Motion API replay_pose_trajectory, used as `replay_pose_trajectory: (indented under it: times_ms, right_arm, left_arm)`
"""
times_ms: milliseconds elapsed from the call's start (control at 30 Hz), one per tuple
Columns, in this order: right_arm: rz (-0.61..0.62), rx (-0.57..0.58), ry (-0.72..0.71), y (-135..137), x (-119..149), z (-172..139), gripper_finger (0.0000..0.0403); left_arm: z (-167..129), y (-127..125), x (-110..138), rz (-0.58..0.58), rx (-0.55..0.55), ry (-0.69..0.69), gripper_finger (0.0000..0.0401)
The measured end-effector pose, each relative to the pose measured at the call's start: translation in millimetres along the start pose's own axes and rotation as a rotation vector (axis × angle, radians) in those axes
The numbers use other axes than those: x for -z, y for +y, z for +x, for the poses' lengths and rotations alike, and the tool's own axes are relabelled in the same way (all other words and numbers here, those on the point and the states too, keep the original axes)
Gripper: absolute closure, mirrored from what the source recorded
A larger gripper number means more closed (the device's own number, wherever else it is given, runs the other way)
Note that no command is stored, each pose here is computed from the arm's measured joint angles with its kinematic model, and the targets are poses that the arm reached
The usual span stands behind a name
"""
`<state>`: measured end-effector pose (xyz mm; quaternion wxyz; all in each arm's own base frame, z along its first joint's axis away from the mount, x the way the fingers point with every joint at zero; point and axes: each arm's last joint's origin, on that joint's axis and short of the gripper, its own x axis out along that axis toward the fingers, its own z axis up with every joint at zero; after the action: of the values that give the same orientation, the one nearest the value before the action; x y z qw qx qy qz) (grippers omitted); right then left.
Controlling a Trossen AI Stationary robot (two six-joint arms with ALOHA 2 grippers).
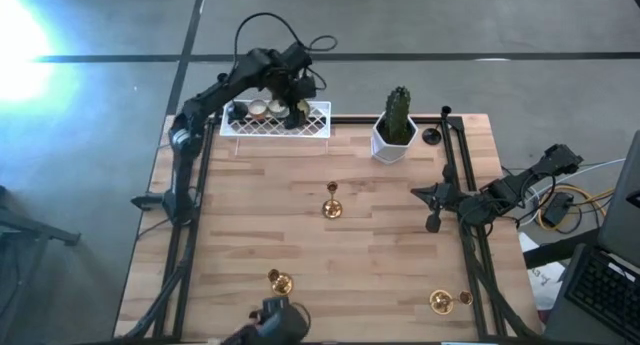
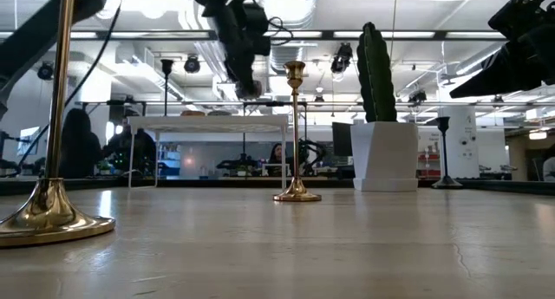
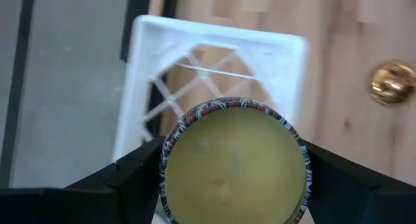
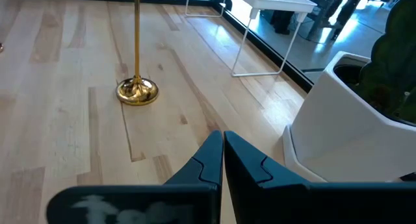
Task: Pick & Place candle stick holders
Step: Put the red scented candle bottle on the shelf
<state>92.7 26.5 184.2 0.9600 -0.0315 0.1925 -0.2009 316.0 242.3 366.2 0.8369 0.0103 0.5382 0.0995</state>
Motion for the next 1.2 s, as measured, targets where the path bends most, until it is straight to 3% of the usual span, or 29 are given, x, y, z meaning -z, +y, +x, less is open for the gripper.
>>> replay_pose_trajectory:
  times_ms: [333, 833, 1200]
  right_arm:
    - [0.0, 0.0, 0.0, 0, 0, 0, 0.0394]
    - [0.0, 0.0, 0.0, 0, 0, 0, 0.0394]
    - [0.0, 0.0, 0.0, 0, 0, 0, 0.0394]
  left_arm:
    - [31, 30, 0, -0.051, 0.018, 0.04, 0.01]
    - [46, 51, 12, -0.083, 0.03, 0.072, 0.01]
    - [57, 52, 16, -0.076, 0.057, 0.071, 0.01]
